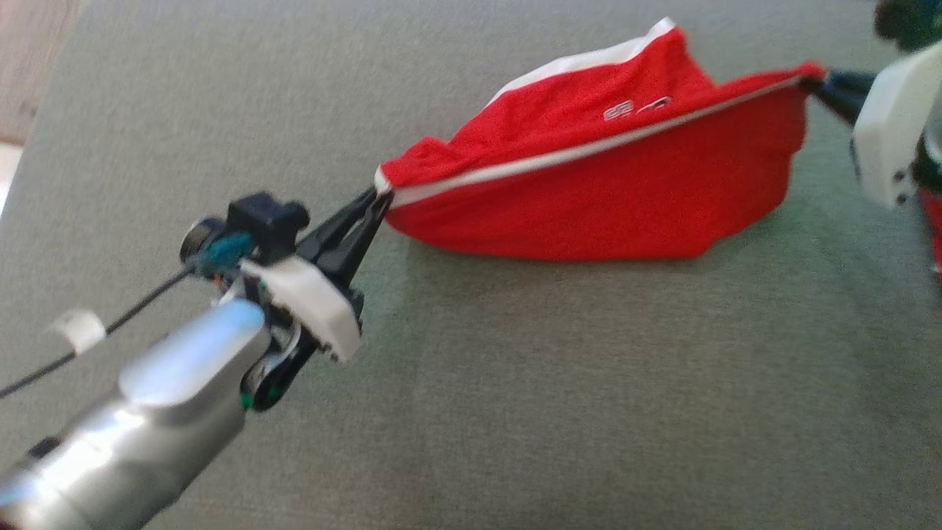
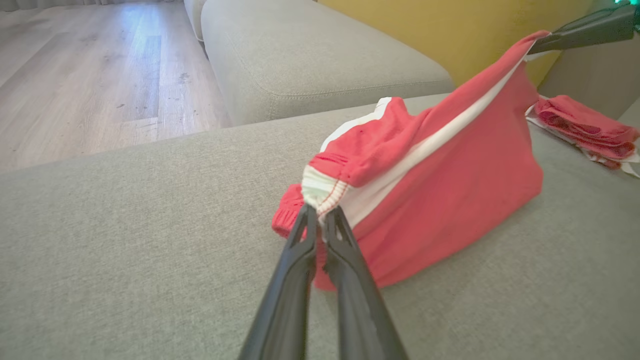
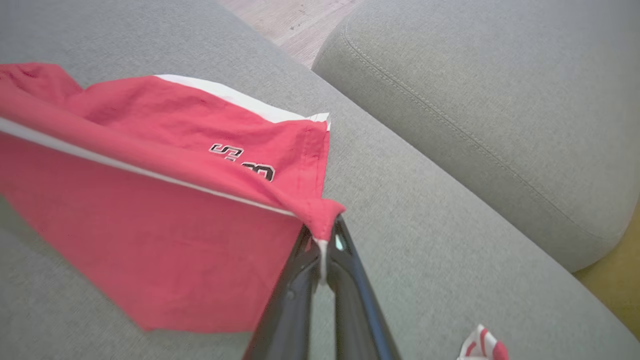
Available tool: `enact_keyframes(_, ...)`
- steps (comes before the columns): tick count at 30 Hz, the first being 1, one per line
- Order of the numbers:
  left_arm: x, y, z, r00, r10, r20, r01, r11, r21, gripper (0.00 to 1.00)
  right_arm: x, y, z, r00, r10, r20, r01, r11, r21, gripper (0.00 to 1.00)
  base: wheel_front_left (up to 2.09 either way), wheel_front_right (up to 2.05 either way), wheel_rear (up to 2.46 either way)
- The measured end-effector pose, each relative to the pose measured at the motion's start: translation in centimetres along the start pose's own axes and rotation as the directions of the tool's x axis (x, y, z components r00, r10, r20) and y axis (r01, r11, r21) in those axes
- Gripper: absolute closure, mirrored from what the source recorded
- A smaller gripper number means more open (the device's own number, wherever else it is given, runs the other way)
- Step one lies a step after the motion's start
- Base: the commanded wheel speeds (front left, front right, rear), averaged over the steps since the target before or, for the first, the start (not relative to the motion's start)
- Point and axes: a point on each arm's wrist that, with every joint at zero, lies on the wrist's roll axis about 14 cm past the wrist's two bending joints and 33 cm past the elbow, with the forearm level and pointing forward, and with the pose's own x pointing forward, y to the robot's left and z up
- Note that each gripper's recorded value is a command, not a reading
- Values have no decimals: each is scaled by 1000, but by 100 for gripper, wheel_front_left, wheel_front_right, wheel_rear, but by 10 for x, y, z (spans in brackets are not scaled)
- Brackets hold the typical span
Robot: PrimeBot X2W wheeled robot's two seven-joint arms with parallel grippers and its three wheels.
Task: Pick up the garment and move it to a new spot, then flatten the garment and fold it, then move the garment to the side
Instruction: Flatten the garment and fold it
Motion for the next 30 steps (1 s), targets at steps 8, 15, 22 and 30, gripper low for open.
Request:
enact_keyframes(8,26,31,-14,996,41,-85,-42,999,-7,100,55,-9,14,999,20,-50,-23,998,-64,100,0,0,0)
enact_keyframes(15,40,51,-26,988,73,-136,-75,997,-9,100,93,-7,16,996,43,-84,-52,993,-104,100,0,0,0)
enact_keyframes(22,52,61,-32,983,92,-156,-94,996,-5,100,117,-8,18,995,50,-90,-60,992,-115,100,0,0,0)
enact_keyframes(30,62,66,-38,980,104,-168,-106,994,-1,62,132,-13,26,998,44,-50,-49,992,-119,100,0,0,0)
